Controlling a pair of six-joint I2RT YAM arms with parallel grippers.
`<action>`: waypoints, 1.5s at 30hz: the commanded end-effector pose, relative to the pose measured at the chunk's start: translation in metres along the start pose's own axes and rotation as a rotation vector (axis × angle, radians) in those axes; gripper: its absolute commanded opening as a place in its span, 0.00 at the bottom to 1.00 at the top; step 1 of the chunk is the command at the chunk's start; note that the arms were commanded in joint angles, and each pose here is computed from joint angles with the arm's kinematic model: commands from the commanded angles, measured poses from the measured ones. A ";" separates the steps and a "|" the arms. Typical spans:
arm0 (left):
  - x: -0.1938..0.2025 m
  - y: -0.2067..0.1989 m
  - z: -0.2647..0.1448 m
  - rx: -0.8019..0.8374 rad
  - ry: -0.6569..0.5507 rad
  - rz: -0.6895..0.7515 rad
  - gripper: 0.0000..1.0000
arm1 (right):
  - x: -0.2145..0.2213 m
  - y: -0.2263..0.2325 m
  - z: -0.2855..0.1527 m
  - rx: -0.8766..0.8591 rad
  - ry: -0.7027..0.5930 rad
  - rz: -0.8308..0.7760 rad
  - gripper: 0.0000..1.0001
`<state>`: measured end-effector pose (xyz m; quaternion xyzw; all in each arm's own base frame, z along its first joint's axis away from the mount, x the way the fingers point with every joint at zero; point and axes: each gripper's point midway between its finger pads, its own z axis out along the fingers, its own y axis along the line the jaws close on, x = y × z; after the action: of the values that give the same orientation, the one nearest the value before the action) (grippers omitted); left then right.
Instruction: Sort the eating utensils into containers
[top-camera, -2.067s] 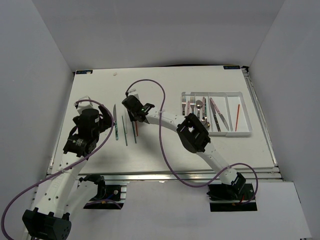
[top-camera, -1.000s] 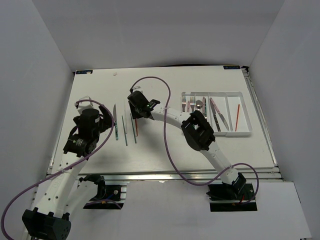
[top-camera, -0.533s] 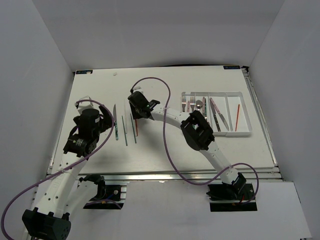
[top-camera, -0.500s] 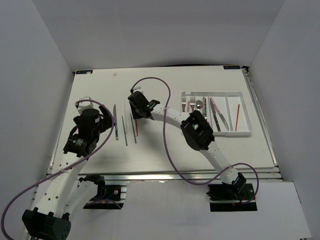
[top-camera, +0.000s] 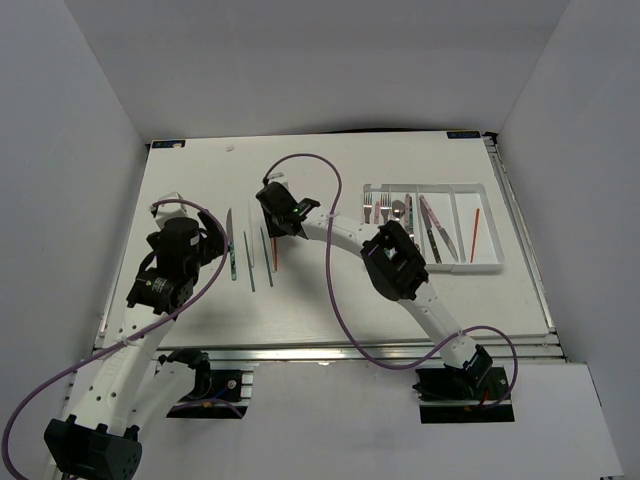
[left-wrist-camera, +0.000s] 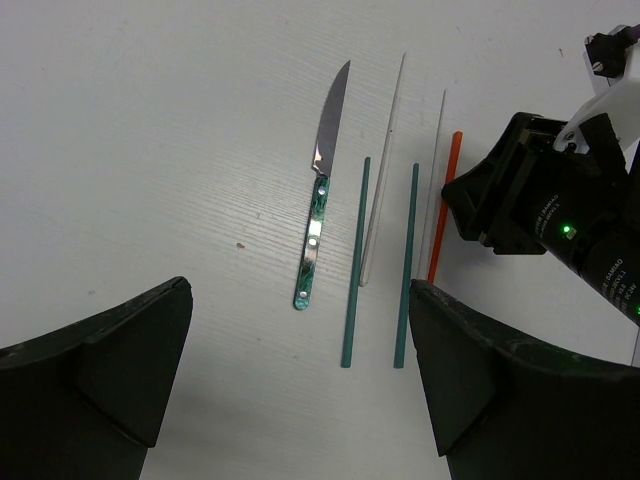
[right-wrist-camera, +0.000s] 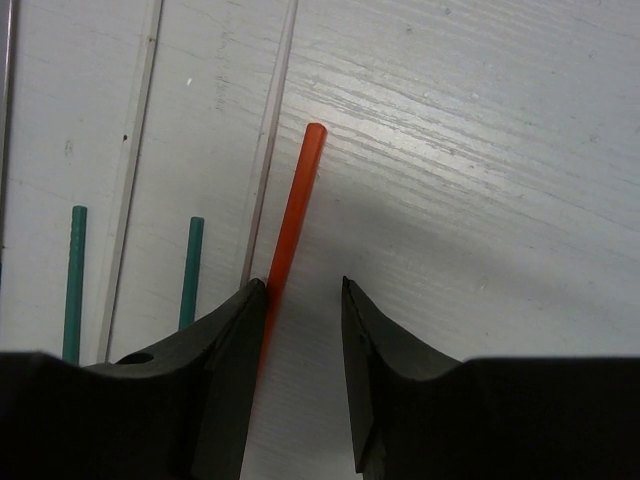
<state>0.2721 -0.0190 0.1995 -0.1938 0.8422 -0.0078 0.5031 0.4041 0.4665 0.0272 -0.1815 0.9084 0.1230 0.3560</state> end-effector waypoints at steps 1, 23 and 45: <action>-0.002 -0.001 -0.002 0.010 -0.011 0.004 0.98 | 0.055 -0.038 0.010 0.137 0.164 -0.070 0.41; -0.004 -0.002 -0.003 0.012 -0.016 0.003 0.98 | 0.110 -0.060 0.020 0.165 0.348 -0.125 0.20; -0.003 -0.001 -0.003 0.009 -0.016 0.005 0.98 | 0.069 -0.059 -0.084 -0.042 0.211 -0.242 0.00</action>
<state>0.2717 -0.0205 0.2000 -0.1913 0.8422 -0.0095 0.5040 0.3429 0.3786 0.0233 -0.2944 0.9105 0.0743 0.2807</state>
